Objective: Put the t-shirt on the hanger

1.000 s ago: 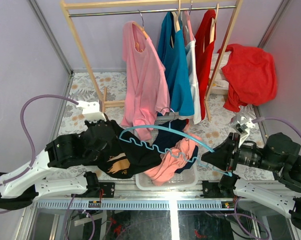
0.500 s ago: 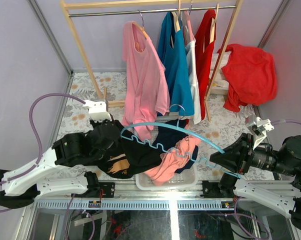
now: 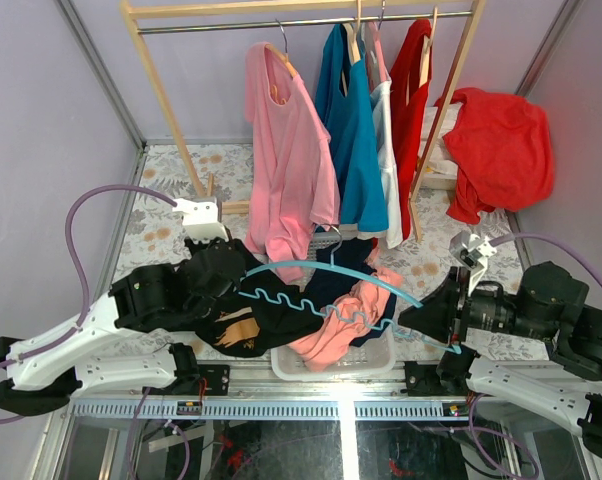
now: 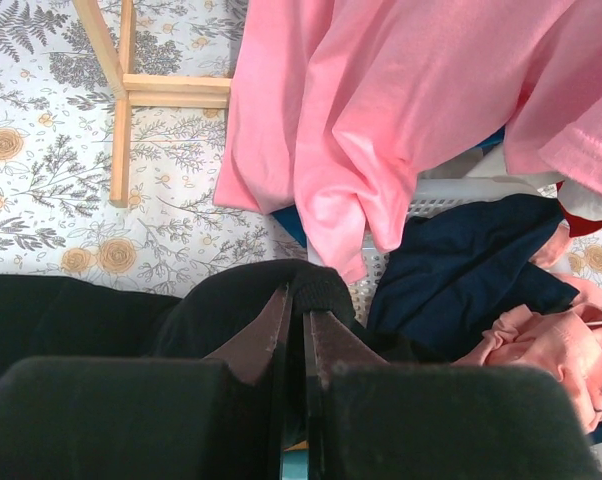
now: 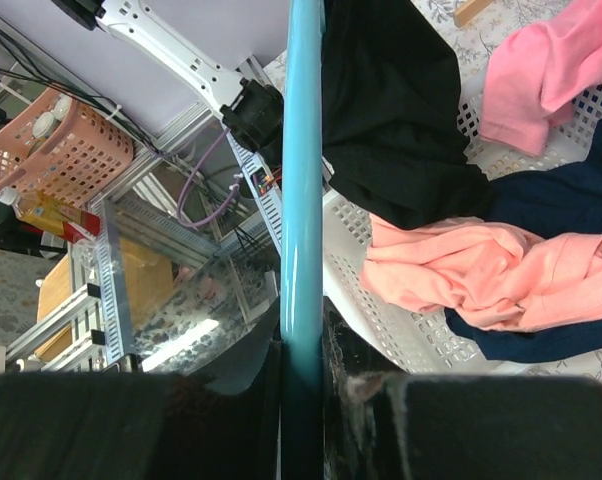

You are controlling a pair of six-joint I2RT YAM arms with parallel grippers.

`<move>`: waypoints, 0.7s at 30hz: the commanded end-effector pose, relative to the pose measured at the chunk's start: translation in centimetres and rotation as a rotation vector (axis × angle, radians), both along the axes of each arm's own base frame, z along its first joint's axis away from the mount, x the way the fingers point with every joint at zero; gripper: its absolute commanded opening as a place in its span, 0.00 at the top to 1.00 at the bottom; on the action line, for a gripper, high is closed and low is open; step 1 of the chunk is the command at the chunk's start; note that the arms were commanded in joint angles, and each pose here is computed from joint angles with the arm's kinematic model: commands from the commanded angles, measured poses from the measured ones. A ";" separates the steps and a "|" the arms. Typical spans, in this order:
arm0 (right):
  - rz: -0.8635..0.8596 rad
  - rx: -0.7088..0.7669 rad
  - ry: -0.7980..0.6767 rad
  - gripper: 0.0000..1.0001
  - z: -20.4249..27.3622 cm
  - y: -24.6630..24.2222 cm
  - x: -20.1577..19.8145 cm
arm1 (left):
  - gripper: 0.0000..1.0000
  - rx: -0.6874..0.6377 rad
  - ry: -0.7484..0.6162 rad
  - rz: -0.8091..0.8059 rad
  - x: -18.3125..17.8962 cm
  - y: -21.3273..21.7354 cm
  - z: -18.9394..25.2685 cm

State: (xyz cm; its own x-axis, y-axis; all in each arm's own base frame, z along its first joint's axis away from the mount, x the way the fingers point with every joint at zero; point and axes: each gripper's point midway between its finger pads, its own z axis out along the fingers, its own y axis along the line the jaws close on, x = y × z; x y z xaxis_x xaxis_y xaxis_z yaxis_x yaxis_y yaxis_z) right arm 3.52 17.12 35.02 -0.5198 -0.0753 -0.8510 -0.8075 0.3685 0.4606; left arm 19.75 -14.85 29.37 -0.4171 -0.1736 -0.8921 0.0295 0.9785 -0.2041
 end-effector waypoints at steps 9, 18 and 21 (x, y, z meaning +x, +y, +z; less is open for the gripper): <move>-0.103 -0.023 -0.082 1.00 2.1 -1.2 1.8 | 0.99 -0.074 -0.054 0.011 0.3 0.3 2.6; -0.184 -0.088 -0.143 1.00 2.9 -3.0 3.0 | 0.99 -0.069 -0.056 0.002 0.4 -0.2 2.6; -0.160 -0.084 -0.142 1.00 2.7 -2.4 3.0 | 0.99 -0.071 -0.055 -0.001 0.5 -0.4 2.5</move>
State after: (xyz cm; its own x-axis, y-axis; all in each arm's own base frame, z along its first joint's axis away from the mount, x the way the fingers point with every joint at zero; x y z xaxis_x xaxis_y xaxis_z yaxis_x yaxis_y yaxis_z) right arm 5.92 14.24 36.75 -0.4515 -0.0761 -0.8890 -0.7695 0.5375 0.3448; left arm 19.67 -14.62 30.00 -0.4073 -0.1803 -0.8953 0.0375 0.9762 -0.2136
